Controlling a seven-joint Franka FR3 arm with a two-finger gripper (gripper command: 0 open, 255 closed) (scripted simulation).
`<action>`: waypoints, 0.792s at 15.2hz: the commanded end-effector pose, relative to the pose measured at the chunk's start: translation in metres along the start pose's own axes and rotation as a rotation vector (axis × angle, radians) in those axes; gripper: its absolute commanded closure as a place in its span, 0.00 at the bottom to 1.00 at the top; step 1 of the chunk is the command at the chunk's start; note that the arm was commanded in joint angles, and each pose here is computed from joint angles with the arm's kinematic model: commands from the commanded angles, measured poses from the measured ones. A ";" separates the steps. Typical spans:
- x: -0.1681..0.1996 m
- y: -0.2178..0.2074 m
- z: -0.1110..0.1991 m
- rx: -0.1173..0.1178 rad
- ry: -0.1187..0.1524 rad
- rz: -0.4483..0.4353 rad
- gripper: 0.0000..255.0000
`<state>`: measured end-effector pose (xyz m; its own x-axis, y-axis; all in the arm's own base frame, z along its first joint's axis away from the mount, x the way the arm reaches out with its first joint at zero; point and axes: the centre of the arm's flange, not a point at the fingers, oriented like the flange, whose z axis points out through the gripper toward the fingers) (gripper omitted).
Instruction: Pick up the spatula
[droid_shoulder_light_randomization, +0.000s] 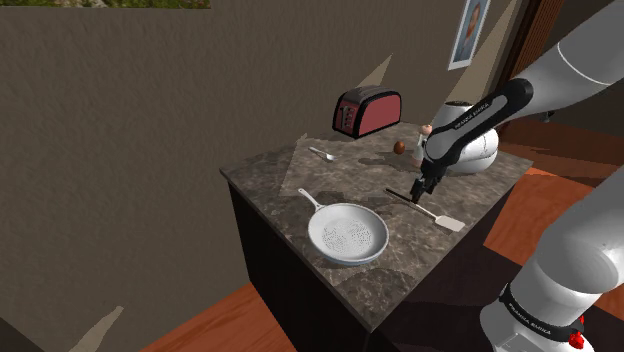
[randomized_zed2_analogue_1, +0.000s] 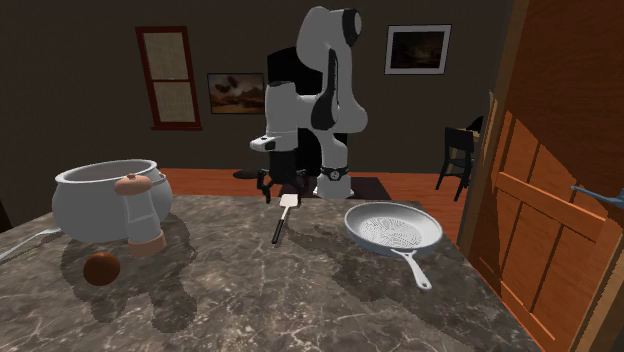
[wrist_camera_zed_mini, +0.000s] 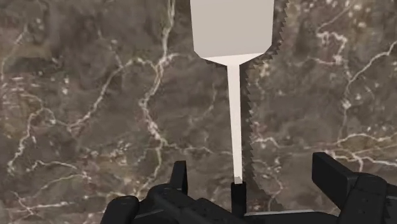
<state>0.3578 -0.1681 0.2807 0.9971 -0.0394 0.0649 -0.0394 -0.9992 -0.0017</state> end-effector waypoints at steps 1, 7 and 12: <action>-0.001 0.002 0.011 -0.001 0.001 0.000 0.00; -0.003 0.002 0.030 -0.001 0.001 0.000 1.00; -0.003 0.002 0.030 -0.001 0.001 0.000 1.00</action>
<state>0.3571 -0.1704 0.2507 0.9970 -0.0395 0.0664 -0.0395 -0.9992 -0.0004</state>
